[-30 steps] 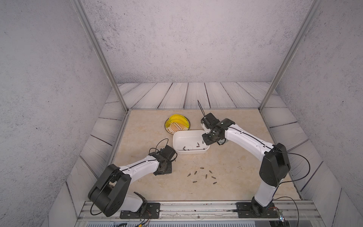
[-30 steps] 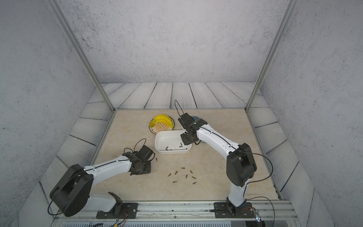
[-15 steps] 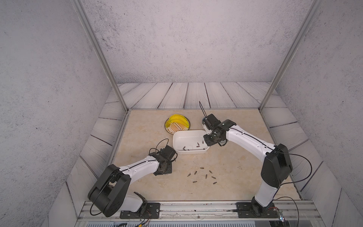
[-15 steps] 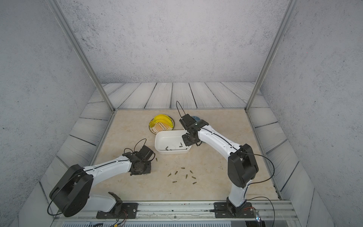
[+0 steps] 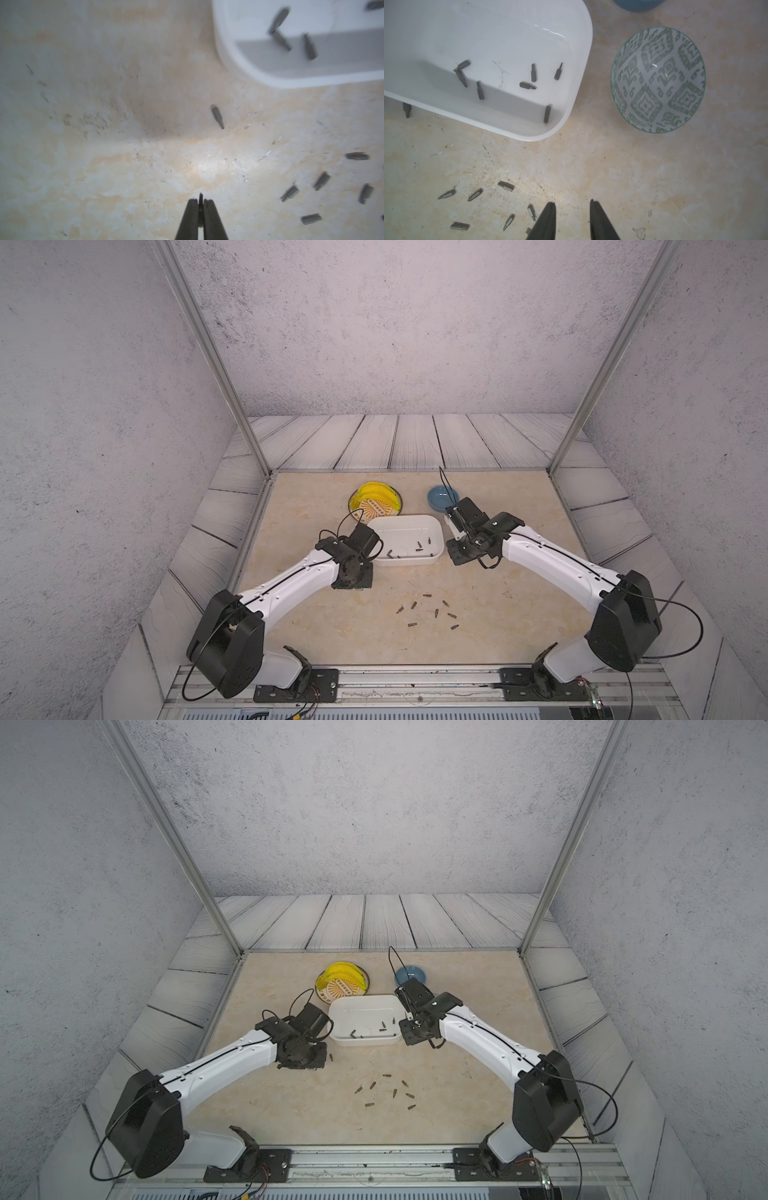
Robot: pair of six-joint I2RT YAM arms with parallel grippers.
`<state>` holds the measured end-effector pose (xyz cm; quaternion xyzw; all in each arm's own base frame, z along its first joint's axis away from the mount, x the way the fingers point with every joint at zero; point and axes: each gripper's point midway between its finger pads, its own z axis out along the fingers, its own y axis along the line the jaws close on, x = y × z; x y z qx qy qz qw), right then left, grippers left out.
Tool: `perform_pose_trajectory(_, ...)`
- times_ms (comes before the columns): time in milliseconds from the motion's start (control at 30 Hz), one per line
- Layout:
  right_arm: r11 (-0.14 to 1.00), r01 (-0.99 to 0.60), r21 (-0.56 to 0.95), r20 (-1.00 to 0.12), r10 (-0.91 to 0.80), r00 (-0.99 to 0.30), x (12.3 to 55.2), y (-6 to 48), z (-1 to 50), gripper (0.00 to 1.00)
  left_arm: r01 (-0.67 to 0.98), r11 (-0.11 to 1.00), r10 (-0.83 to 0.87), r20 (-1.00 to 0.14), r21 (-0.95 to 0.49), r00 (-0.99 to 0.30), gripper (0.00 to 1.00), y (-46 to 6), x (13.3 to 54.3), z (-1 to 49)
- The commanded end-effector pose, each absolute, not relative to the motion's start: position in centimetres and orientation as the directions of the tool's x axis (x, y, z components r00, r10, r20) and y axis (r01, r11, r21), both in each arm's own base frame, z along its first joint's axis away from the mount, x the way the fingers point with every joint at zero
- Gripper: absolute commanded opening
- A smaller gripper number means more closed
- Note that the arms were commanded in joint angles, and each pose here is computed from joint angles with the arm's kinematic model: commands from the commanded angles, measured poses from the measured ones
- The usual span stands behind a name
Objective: Put the bit on the desktop into the storage box
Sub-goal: Pick up the screwdriver bit from the center of the board, then place the screwdriver bit in the storage box.
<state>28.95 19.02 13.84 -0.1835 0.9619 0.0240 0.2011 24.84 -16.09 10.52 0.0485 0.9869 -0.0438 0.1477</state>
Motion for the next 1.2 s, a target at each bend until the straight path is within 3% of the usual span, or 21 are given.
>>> perform_pose_trajectory(0, 0.945, -0.327, 0.010, -0.407, -0.295, -0.864, 27.8, 18.4, 13.9, 0.32, 0.177, 0.984, 0.161, -0.316, -0.025, -0.935, 0.03, -16.2, 26.3, 12.9)
perform_pose_trajectory(133, 0.945, -0.319, 0.073, -0.405, -0.264, -0.875, 25.7, 18.0, 12.8, 0.33, 0.226, 0.974, 0.202, -0.342, -0.031, -0.918, 0.03, -18.3, 30.1, 14.2)
perform_pose_trajectory(300, 0.932, -0.322, 0.166, -0.394, -0.237, -0.888, 23.0, 18.3, 11.0, 0.33, 0.277, 0.959, 0.252, -0.269, -0.057, -0.930, 0.03, -21.5, 33.8, 12.2)
perform_pose_trajectory(667, 0.928, -0.353, 0.121, -0.343, -0.295, -0.892, 20.3, 18.9, 6.7, 0.33, 0.310, 0.947, 0.288, -0.209, -0.080, -0.934, 0.08, -24.6, 37.2, 7.7)
perform_pose_trajectory(733, 0.927, -0.362, 0.101, -0.340, -0.310, -0.888, 20.3, 18.7, 5.9, 0.33, 0.311, 0.947, 0.290, -0.199, -0.082, -0.936, 0.14, -24.8, 37.2, 7.2)
perform_pose_trajectory(933, 0.907, -0.410, 0.093, -0.353, -0.355, -0.866, 20.4, 19.4, 5.0, 0.34, 0.314, 0.946, 0.293, -0.201, -0.079, -0.935, 0.47, -24.7, 37.2, 7.1)
perform_pose_trajectory(1167, 0.888, -0.453, 0.081, -0.329, -0.405, -0.853, 20.5, 20.9, 4.3, 0.35, 0.303, 0.951, 0.276, -0.270, -0.062, -0.923, 0.61, -23.6, 37.1, 10.9)
